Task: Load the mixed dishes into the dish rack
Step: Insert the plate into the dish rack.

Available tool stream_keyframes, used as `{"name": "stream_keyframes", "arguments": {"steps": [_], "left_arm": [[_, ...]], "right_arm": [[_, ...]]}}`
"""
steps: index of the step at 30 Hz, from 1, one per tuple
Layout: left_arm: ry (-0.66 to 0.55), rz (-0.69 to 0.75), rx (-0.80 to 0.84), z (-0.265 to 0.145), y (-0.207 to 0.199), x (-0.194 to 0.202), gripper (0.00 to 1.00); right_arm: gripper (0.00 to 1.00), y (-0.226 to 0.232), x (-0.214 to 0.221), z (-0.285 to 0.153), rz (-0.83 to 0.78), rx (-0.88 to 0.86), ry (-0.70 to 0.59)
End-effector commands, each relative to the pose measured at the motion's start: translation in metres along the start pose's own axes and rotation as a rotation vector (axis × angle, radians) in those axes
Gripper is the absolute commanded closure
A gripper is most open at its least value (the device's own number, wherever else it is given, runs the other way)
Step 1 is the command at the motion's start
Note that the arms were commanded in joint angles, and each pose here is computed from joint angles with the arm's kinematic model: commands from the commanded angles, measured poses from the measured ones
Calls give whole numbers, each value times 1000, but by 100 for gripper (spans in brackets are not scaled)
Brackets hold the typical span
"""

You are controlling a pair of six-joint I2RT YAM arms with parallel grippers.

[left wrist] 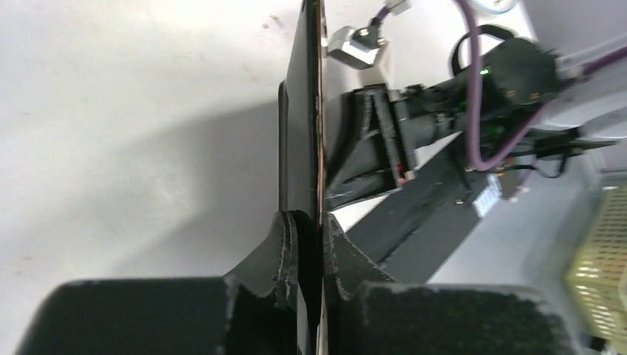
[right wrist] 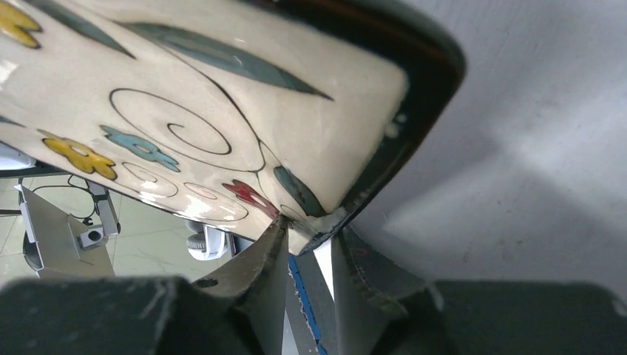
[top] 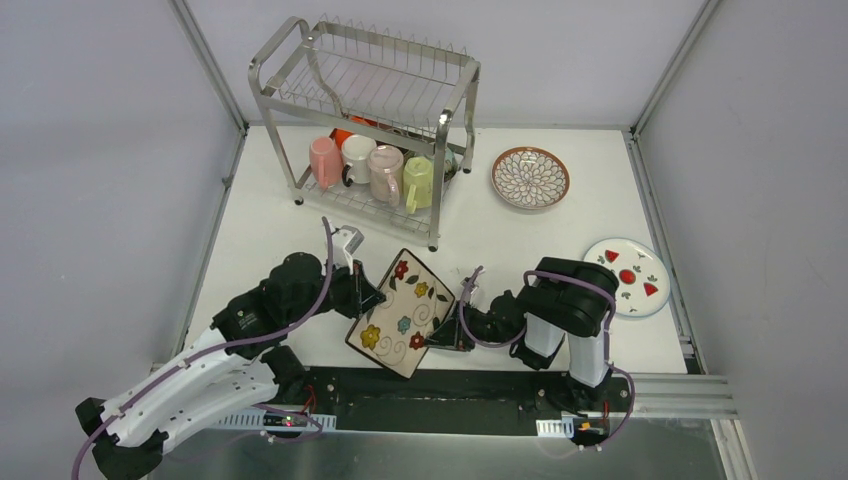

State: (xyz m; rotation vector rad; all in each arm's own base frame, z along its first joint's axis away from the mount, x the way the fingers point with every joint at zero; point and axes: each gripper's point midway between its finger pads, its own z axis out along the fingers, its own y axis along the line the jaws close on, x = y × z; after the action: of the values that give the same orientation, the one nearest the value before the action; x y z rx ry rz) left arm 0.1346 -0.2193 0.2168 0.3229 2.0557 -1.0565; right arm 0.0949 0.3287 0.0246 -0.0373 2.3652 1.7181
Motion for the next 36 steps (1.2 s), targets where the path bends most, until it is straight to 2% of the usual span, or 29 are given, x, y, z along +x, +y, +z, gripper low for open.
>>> {"name": "stream_keyframes", "arguments": {"steps": [1, 6, 14, 21, 27, 30, 34, 36], "left_arm": [[-23, 27, 168, -12, -48, -25, 100], [-31, 46, 98, -6, -35, -28, 100], [22, 91, 35, 13, -22, -22, 81], [24, 136, 19, 15, -15, -20, 69], [55, 160, 2, 21, -8, -12, 72], [47, 185, -59, 23, 7, -11, 75], [12, 214, -113, 21, 18, -16, 86], [-3, 224, -117, 19, 19, -18, 100]], "right_arm": [[93, -16, -22, 6, -58, 67, -102], [92, -4, -27, 5, -73, 38, -120], [92, 3, -30, 7, -78, 13, -124], [92, 1, -29, 6, -75, 22, -125], [92, 3, -30, 6, -73, 15, -128], [92, 5, -31, 7, -61, 11, -130], [92, 10, -31, 6, -49, -2, -128], [92, 11, -31, 5, -48, -6, -131]]}}
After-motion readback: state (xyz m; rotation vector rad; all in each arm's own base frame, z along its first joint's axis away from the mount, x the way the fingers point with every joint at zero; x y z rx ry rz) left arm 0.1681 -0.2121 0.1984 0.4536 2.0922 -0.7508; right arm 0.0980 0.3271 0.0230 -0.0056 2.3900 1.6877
